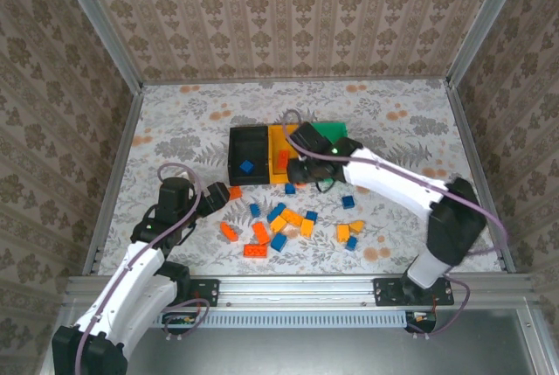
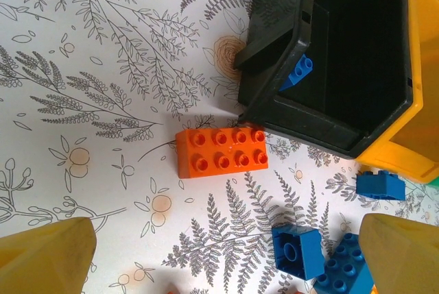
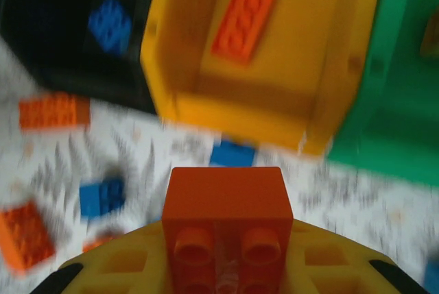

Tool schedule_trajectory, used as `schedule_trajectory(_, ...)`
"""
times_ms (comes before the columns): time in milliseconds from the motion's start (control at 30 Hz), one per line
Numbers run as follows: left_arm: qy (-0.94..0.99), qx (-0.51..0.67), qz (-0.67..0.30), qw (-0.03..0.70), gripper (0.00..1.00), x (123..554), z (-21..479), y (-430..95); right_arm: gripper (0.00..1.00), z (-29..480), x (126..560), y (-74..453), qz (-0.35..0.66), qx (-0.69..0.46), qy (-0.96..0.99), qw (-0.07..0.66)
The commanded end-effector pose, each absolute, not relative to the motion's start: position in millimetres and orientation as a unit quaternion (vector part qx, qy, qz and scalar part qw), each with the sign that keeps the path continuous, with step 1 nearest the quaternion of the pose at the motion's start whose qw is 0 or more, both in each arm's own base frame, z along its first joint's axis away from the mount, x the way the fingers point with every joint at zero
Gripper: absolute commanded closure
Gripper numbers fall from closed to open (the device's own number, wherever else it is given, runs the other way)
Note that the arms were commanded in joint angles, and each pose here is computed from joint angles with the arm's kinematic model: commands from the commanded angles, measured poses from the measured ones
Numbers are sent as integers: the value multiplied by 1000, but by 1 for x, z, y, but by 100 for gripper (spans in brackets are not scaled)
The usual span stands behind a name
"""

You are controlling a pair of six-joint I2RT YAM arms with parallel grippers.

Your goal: Sort the legos into containers by color

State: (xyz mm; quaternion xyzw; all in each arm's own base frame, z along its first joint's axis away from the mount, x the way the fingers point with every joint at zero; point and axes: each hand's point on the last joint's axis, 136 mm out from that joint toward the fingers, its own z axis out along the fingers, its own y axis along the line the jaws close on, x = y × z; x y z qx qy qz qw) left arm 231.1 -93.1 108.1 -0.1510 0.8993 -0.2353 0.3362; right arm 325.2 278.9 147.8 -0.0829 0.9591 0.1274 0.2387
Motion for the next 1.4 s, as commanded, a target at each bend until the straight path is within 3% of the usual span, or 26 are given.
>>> schedule_trajectory(0, 899, -160, -240, 330, 0, 230, 116, -93, 71, 141, 376, 281, 94, -77, 953, 277)
schedule_trajectory(267, 906, -128, -240, 323, 0, 235, 123, -100, 62, 110, 437, 292, 89, -39, 956, 278)
schedule_trajectory(400, 919, -107, -220, 309, 1, 233, 122, -103, 40, 115, 444, 301, 104, -37, 953, 282)
schedule_trajectory(467, 928, -93, -197, 302, 2, 229, 121, -103, 36, 121, 441, 301, 111, -38, 952, 284)
schedule_trajectory(600, 948, -85, -140, 272, 5, 210, 107, -98, 35, 137, 434, 300, 130, -35, 944, 303)
schedule_trajectory(867, 968, -107, -121, 194, 11, 171, 64, -103, 35, 143, 394, 283, 154, -27, 936, 316)
schedule_trajectory(1100, 960, -141, -162, 178, 13, 174, 39, -123, 35, 161, 363, 268, 170, -23, 925, 340)
schedule_trajectory(1367, 968, -139, -146, 148, 26, 172, 22, -130, 34, 173, 336, 242, 179, -13, 914, 363)
